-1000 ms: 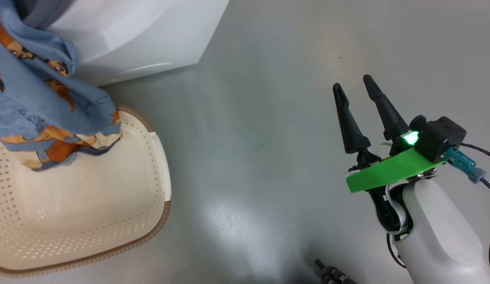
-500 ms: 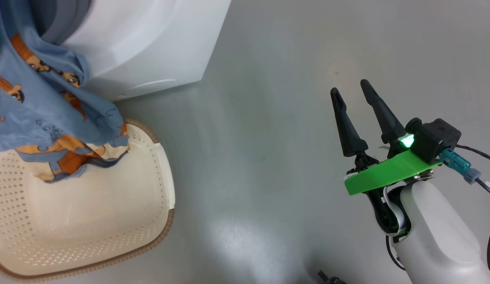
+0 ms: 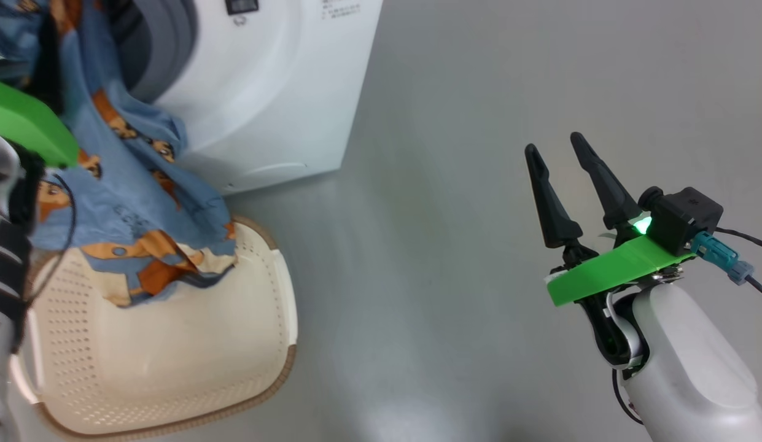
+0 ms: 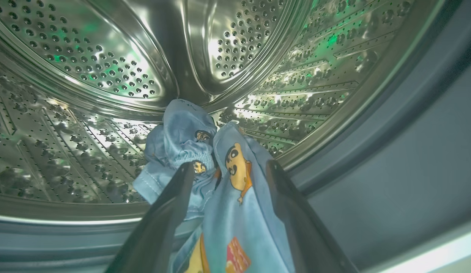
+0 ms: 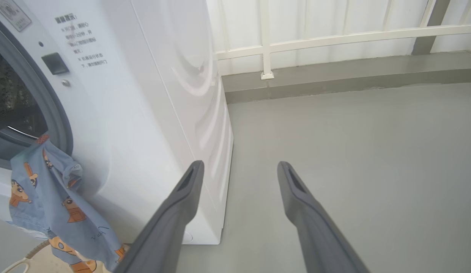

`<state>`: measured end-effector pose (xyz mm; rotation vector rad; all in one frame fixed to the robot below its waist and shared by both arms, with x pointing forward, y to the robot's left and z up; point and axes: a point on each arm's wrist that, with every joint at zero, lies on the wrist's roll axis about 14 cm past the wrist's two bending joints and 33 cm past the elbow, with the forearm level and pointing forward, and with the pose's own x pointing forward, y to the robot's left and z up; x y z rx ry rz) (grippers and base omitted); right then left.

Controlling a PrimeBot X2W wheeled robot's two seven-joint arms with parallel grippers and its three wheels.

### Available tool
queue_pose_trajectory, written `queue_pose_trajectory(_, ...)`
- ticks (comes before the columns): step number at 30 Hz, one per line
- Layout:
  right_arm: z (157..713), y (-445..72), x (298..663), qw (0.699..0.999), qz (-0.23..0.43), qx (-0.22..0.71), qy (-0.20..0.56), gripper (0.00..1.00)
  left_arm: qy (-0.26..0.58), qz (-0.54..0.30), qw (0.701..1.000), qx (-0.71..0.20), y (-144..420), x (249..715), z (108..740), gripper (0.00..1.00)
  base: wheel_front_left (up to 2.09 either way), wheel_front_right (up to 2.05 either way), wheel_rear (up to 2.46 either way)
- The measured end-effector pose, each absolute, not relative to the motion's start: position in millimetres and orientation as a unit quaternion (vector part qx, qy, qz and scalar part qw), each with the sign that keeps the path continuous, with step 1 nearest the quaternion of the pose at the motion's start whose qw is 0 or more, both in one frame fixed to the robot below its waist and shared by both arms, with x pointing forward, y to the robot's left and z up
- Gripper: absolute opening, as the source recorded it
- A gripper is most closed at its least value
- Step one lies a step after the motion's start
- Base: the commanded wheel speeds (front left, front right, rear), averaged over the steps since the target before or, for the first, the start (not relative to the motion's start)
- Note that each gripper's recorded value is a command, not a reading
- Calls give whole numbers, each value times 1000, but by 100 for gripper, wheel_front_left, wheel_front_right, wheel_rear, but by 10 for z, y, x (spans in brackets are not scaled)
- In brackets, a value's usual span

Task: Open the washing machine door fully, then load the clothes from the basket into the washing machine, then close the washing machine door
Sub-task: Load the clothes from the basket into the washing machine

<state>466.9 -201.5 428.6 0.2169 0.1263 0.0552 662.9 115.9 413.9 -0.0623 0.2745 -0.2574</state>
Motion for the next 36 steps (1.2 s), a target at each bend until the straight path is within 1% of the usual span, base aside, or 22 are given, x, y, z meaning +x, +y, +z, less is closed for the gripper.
queue_pose_trajectory(2,4318,-2013,4666,992,29,108,60,100,135,-129,982,-31,1157,6586,4167,100,0,0,0)
queue_pose_trajectory(8,4537,-1963,4605,993,44,107,40,100,92,-132,986,-51,1194,6294,4511,100,0,0,0)
queue_pose_trajectory(16,4712,-1875,4482,991,60,117,26,100,52,-124,989,-60,1317,5835,4800,100,0,0,0)
queue_pose_trajectory(26,4926,-1727,4362,989,85,123,5,100,17,-111,991,-70,1483,5198,5008,100,0,0,0)
queue_pose_trajectory(36,5037,-1592,4224,986,107,129,-4,100,-24,-91,993,-69,1654,4662,5230,100,0,0,0)
